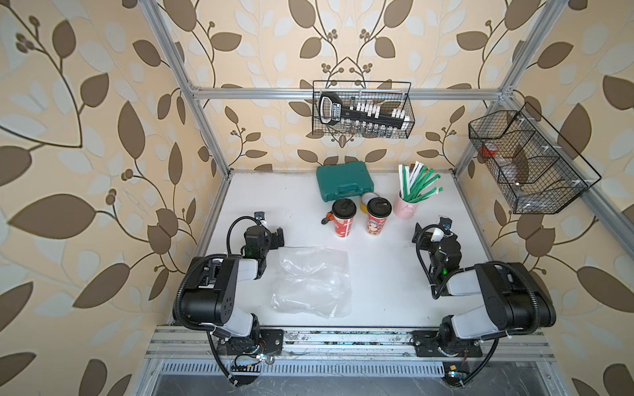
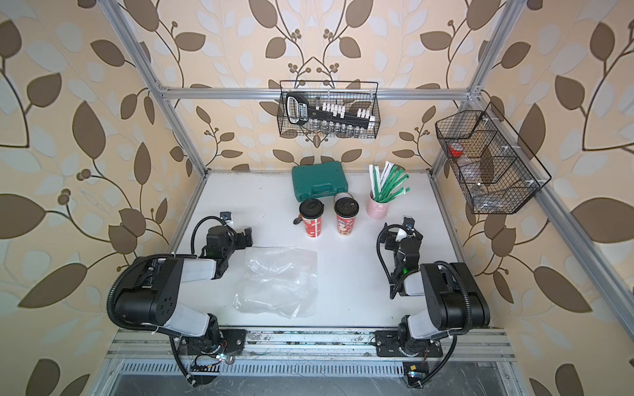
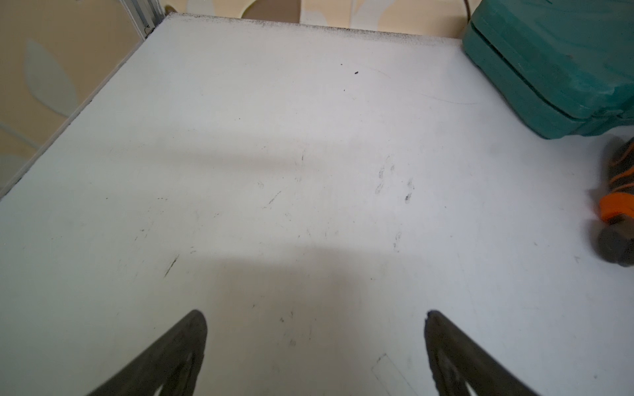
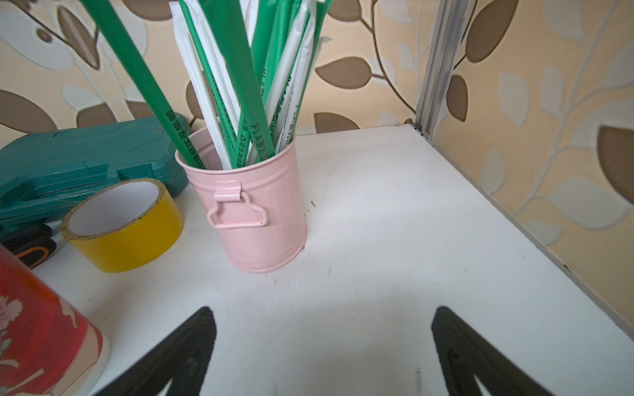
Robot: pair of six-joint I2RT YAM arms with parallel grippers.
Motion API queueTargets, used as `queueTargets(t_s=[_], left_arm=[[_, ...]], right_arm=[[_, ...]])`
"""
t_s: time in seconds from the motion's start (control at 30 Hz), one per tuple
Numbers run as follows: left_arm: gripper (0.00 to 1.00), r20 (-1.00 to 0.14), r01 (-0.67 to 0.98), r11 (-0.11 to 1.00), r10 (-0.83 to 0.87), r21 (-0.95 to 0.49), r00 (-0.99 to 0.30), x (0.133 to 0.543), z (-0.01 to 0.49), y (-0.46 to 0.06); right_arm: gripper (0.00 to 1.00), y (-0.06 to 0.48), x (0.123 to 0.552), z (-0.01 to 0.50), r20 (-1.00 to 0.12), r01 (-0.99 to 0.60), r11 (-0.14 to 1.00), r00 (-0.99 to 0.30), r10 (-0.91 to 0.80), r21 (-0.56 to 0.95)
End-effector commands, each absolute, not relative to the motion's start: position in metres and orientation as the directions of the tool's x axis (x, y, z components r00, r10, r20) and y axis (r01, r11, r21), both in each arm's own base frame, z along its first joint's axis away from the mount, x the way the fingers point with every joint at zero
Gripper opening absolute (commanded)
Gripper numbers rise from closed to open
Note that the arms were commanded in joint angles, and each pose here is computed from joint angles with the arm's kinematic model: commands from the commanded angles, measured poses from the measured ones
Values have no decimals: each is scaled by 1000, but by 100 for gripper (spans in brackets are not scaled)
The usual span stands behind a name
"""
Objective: Pack milk tea into plastic carrier bags
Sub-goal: Adjust the plastic carrier bag at the center of the board.
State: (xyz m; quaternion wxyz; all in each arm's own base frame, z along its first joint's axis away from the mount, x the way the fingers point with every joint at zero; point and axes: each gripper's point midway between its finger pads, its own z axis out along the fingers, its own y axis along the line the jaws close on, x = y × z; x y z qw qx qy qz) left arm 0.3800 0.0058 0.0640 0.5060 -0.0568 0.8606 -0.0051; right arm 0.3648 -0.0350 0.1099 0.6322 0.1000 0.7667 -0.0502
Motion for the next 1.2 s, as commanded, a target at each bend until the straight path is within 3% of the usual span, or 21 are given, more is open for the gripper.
queueTargets(t_s=[0.0, 0.23, 0.27, 0.4, 0.5, 0.57, 0.63, 0.67, 0.7, 0.77, 0.83, 0.93, 1.03, 1.17], left_arm=[[99, -893, -79, 995, -95, -68, -439, 384, 76, 6], [99, -908, -73, 996, -82, -57, -411, 388, 86, 5], [99, -889, -83, 996, -72, -38, -451, 391, 91, 4], [99, -881, -362, 931, -138, 41, -453, 376, 177, 24], [99, -870, -355, 926, -277, -129, -407, 345, 230, 10], [99, -783, -446, 825, -516, -347, -347, 309, 245, 11], [99, -658, -523, 707, -681, -476, -322, 273, 238, 11], [99, -612, -432, 727, -684, -533, -397, 269, 239, -8], [99, -571, -306, 738, -665, -601, -482, 270, 240, -35], [99, -434, -229, 691, -641, -685, -634, 253, 225, -74], [99, -358, -249, 709, -588, -660, -725, 232, 205, -93], [99, -386, -251, 817, -486, -520, -784, 196, 192, -103], [99, -356, -252, 875, -410, -414, -840, 172, 182, -113], [99, -365, -145, 934, -267, -328, -892, 164, 175, -165]], right_arm=[[99, -32, 367, 118, -984, 200, 979, -157, 82, 50], [99, -30, 367, 123, -987, 193, 980, -138, 76, 49], [100, -32, 367, 132, -990, 201, 978, -121, 74, 49], [100, -33, 376, 156, -960, 239, 967, -240, 143, 84], [99, -23, 361, 185, -954, 195, 963, -198, 224, 185], [100, -17, 341, 201, -925, 174, 929, -141, 352, 327], [99, -22, 319, 199, -818, 241, 813, -109, 565, 530], [100, -18, 309, 197, -756, 244, 755, -112, 645, 609], [100, -2, 304, 200, -734, 160, 749, -152, 662, 642], [100, 43, 293, 214, -720, -83, 729, -264, 641, 679], [100, 53, 283, 201, -661, -50, 695, -364, 656, 717], [99, 58, 269, 181, -633, 12, 722, -471, 614, 692], [99, 57, 263, 172, -592, 54, 697, -483, 645, 715], [99, 75, 265, 163, -552, -9, 652, -542, 634, 758]])
